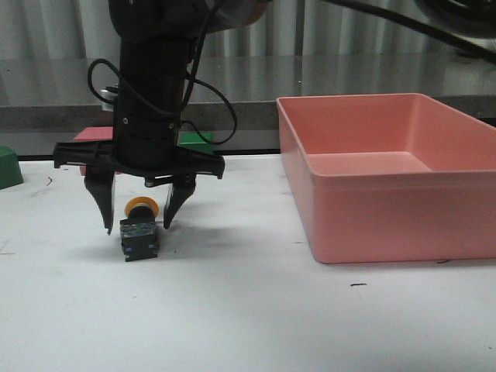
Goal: Place and stand button with both arms
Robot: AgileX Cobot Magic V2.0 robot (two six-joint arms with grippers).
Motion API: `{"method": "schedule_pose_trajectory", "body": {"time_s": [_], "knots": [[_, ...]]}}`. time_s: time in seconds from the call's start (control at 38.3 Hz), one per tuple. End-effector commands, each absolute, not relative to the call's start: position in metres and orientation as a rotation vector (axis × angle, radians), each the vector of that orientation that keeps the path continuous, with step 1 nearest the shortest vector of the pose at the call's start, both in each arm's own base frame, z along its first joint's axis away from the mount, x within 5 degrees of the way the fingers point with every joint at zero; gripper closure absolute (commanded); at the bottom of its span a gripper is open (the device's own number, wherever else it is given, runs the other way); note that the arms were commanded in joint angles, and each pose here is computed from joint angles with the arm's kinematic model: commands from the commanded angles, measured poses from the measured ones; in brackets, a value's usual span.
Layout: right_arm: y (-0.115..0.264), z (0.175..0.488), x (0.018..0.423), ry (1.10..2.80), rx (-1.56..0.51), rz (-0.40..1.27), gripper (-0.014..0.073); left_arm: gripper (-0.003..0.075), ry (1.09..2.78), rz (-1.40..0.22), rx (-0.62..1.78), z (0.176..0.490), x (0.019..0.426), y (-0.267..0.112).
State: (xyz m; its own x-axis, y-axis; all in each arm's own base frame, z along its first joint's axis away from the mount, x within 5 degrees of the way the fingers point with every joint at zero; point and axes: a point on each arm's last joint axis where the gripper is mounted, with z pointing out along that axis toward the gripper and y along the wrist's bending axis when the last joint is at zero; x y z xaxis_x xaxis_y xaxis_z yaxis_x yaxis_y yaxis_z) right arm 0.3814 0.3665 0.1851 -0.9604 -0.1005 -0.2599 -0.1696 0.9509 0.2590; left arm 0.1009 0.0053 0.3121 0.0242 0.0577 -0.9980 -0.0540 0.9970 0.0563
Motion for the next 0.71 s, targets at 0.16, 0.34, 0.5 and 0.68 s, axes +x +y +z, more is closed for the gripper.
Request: {"method": "schedule_pose_trajectory", "body": {"time_s": [0.16, 0.34, 0.5, 0.68], "knots": [[0.352, 0.319, 0.367, 2.599, -0.337, 0.568, 0.007, 0.0125, 1.448, 0.068, 0.013, 0.33, 0.101, 0.003], [0.341, 0.364, 0.356, 2.512, -0.407, 0.584, 0.0281, 0.0125, 1.448, 0.068, 0.013, 0.33, 0.101, 0.003], [0.336, 0.384, 0.352, 2.454, -0.399, 0.617, 0.0571, 0.0125, 1.448, 0.068, 0.013, 0.33, 0.101, 0.003], [0.327, 0.402, 0.347, 2.403, -0.431, 0.62, 0.0666, 0.0125, 1.448, 0.068, 0.013, 0.33, 0.101, 0.003]]}}
